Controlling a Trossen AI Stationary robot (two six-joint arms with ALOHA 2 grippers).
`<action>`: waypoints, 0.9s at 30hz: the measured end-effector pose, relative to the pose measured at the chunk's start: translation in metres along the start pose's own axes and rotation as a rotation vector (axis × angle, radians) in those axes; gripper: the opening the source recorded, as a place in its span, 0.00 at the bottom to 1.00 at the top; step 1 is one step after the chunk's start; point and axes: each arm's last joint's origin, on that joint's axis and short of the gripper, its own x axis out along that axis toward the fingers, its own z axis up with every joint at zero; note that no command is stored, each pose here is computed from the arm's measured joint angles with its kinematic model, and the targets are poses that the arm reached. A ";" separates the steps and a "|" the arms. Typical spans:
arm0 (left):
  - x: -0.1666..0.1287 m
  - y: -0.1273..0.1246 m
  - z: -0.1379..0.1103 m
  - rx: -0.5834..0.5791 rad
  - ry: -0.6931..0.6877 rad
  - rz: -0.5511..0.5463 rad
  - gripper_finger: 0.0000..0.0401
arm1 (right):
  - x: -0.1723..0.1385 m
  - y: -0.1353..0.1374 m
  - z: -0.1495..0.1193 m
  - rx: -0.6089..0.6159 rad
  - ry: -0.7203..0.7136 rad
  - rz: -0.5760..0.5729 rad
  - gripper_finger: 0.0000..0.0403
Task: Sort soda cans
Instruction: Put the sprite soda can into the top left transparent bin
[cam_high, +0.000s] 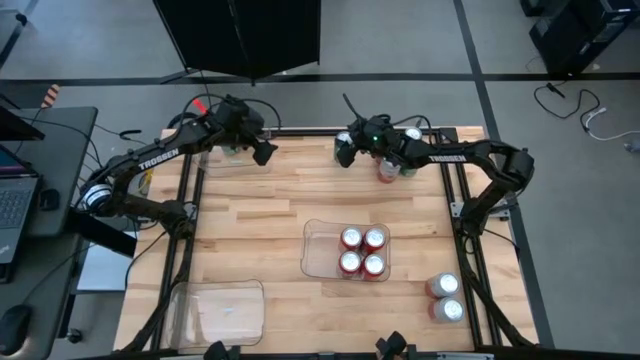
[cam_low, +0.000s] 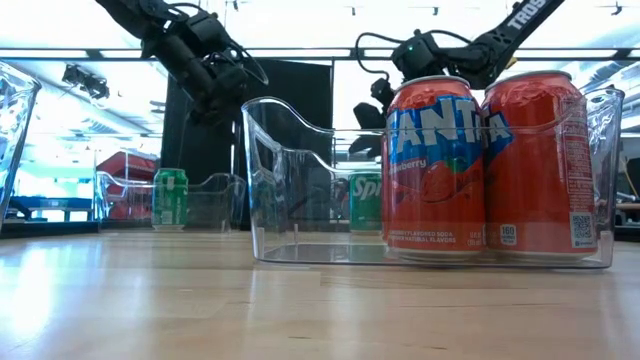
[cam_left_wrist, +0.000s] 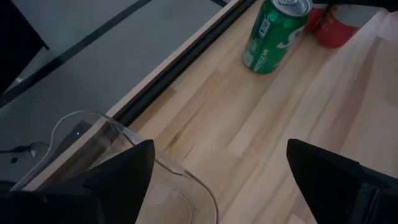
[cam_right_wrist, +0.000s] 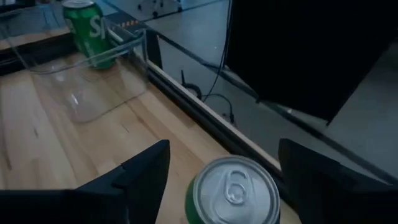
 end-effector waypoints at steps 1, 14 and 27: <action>0.000 0.000 0.000 0.000 0.005 -0.002 0.91 | 0.001 -0.002 -0.001 0.017 0.008 -0.005 0.72; 0.000 0.000 -0.006 -0.008 0.063 0.004 0.91 | 0.004 -0.007 -0.007 0.047 0.061 0.006 0.75; 0.008 0.003 -0.019 -0.008 0.089 0.038 0.91 | 0.024 -0.007 -0.026 0.021 0.104 -0.003 0.75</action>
